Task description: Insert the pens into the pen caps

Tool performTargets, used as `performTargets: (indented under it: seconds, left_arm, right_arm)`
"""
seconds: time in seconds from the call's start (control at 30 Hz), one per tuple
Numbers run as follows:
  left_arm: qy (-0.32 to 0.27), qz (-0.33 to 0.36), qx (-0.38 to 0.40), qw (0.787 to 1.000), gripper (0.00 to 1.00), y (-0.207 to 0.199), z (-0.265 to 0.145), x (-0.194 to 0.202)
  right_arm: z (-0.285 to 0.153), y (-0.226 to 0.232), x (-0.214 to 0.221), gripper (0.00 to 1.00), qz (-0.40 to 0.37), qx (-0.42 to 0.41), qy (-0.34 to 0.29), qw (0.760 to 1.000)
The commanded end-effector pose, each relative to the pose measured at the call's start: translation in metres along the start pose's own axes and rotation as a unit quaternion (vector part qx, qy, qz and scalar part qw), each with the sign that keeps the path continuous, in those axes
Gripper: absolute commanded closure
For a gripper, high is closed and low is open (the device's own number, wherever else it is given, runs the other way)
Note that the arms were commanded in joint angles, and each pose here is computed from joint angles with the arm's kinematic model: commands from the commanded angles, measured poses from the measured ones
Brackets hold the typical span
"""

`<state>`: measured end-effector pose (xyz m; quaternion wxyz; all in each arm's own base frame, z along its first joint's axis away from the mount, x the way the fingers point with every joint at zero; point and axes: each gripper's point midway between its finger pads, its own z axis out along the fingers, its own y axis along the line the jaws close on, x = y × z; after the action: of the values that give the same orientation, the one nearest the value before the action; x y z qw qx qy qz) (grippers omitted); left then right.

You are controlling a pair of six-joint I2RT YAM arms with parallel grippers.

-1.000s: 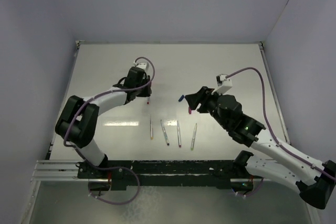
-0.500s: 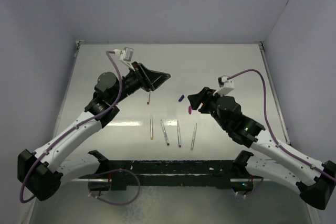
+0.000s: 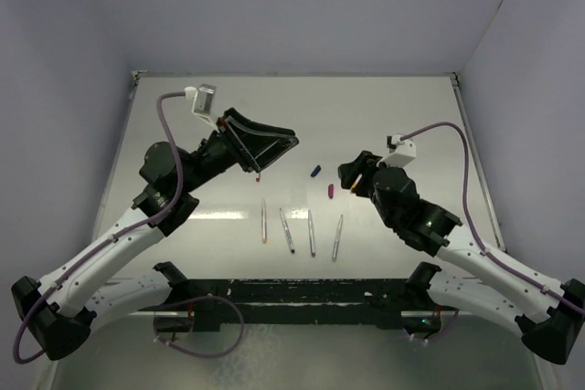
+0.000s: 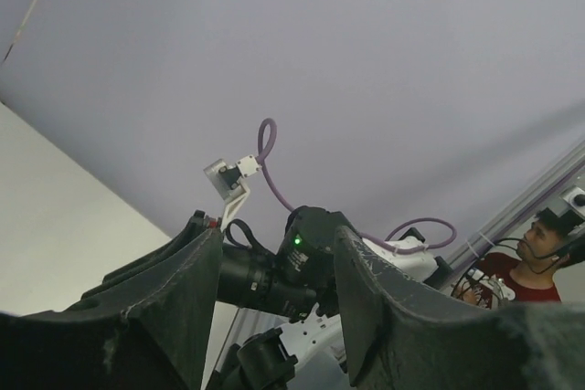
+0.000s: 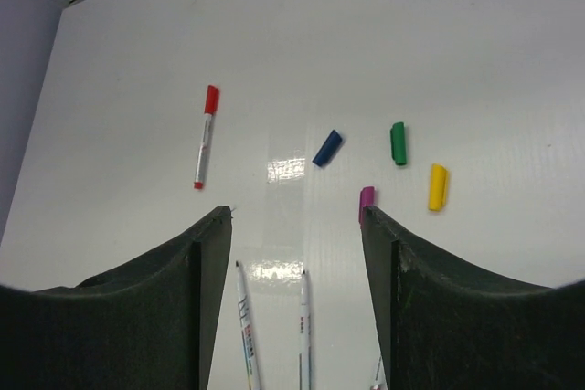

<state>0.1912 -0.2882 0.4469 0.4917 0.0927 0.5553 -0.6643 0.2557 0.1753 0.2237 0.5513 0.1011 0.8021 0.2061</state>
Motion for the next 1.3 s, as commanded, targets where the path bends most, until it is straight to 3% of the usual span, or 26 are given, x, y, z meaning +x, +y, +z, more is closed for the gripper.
performTargets:
  seconds: [0.0, 0.57, 0.9, 1.27]
  left_arm:
    - [-0.034, 0.031, 0.062, 0.997, 0.44, -0.05, -0.004, -0.032]
    - [-0.036, 0.052, 0.098, 0.993, 0.39, -0.076, -0.008, -0.042]
    - [-0.05, 0.076, 0.068, 0.993, 0.37, -0.07, -0.016, -0.046]
    - [-0.011, 0.058, 0.101, 0.993, 0.36, -0.073, -0.007, -0.032]
  right_arm:
    - [-0.009, -0.015, -0.031, 0.38, 0.027, 0.044, -0.061, 0.997]
    - [-0.007, -0.018, -0.018, 0.38, 0.029, 0.046, -0.044, 0.998]
    - [-0.002, -0.016, -0.014, 0.38, 0.024, 0.046, -0.037, 0.998]
    - [0.002, -0.009, -0.008, 0.38, 0.026, 0.033, -0.026, 0.999]
